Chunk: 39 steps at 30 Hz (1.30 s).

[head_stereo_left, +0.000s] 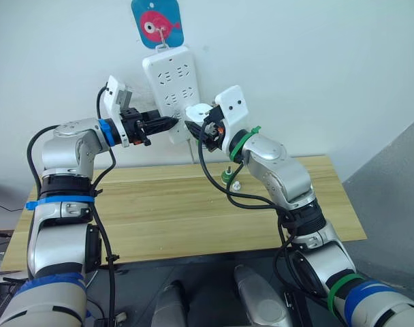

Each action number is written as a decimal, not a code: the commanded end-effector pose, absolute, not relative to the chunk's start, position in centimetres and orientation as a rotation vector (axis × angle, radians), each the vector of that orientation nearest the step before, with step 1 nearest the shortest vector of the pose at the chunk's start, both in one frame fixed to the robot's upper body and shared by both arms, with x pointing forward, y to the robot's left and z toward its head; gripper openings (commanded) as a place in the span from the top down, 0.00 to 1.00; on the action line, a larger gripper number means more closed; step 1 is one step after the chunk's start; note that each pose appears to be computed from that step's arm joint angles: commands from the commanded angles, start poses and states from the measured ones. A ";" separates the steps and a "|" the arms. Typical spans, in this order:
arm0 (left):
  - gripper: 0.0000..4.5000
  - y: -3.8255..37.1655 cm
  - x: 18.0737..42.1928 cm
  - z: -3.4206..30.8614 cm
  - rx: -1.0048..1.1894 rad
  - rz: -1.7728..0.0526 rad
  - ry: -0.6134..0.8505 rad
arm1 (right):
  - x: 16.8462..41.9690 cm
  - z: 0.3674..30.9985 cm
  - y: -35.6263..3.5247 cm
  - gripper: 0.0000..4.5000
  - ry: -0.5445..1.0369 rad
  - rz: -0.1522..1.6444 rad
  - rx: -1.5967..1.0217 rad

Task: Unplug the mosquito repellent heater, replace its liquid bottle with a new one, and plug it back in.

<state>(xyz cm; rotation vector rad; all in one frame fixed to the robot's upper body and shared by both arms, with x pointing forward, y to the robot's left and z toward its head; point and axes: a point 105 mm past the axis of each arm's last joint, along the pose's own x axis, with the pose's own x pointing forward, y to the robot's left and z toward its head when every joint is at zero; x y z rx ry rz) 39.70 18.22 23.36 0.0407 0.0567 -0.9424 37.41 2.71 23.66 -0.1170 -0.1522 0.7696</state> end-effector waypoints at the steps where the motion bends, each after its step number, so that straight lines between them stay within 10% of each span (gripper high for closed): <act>1: 0.70 15.8 38.7 24.7 0.062 -1.074 -0.012 | 38.1 24.5 2.8 0.34 -0.167 0.737 -0.150; 7: 0.70 17.0 39.6 24.5 0.127 -0.994 -0.033 | 37.4 24.5 1.4 0.00 -0.179 0.726 -0.144; 16: 0.70 20.7 41.6 23.9 0.237 -0.767 -0.033 | 33.2 21.6 -1.7 0.00 -0.080 0.826 -0.154; 26: 0.01 24.0 40.4 24.3 0.303 -0.666 -0.073 | 30.7 22.1 -0.5 0.00 -0.116 0.956 -0.164; 31: 0.01 26.1 37.7 23.9 0.305 -0.638 -0.059 | 29.2 22.5 0.6 0.00 -0.156 1.056 -0.144; 39: 0.00 22.1 29.5 18.8 0.212 -0.732 -0.014 | 30.0 22.6 1.3 0.55 -0.189 1.028 -0.141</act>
